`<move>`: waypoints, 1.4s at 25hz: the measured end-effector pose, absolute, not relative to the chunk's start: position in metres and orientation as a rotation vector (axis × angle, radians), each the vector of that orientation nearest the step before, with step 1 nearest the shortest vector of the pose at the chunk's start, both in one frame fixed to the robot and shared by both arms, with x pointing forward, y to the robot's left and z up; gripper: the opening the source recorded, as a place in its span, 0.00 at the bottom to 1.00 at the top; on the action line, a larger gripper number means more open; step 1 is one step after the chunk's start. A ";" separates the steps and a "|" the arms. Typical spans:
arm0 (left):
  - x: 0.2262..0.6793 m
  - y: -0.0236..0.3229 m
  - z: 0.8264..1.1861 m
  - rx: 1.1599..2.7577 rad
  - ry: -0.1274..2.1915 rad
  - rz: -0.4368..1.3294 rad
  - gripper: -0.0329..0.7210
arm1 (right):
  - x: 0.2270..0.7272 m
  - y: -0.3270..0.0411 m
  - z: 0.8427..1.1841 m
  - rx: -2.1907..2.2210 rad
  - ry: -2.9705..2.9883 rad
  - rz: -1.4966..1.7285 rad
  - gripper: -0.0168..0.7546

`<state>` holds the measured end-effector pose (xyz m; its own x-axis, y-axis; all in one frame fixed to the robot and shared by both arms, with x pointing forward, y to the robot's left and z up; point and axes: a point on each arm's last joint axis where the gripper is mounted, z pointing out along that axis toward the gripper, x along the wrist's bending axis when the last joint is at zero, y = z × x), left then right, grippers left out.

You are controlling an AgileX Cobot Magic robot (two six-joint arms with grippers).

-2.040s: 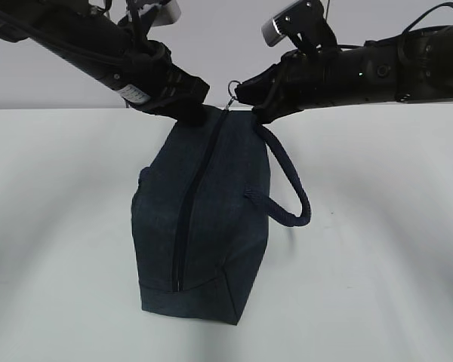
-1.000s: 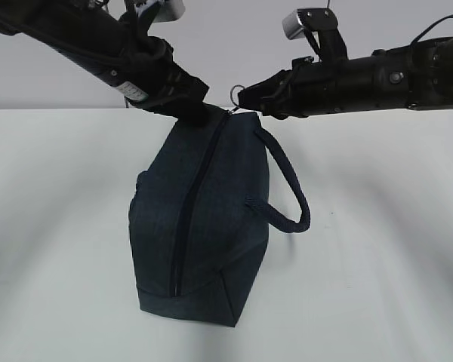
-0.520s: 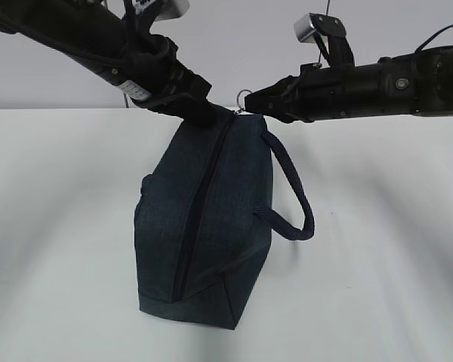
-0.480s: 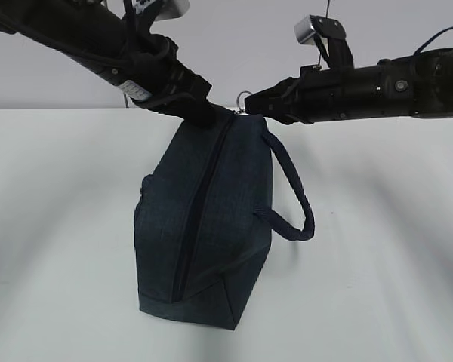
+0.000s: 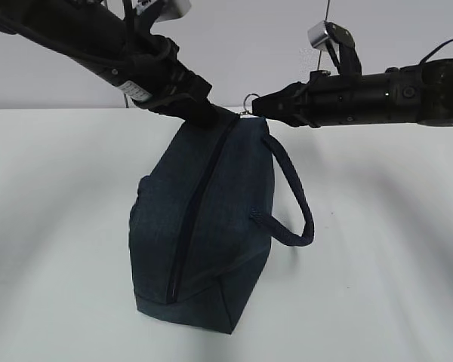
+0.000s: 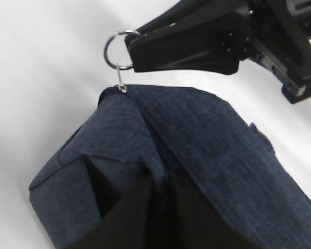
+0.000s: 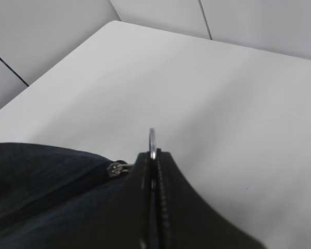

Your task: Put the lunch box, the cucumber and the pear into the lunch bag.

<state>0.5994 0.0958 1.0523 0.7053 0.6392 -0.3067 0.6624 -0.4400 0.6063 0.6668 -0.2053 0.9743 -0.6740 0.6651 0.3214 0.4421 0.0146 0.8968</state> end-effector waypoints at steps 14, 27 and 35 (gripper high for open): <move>0.598 0.093 1.054 2.164 0.943 -0.067 0.06 | 0.672 -0.211 0.953 1.241 2.096 1.734 0.02; 0.592 0.095 1.066 2.157 0.911 -0.043 0.06 | 0.674 -0.224 0.948 1.297 2.071 1.801 0.02; 0.591 0.095 1.070 2.153 0.893 -0.037 0.06 | 0.673 -0.226 0.945 1.329 2.091 1.765 0.02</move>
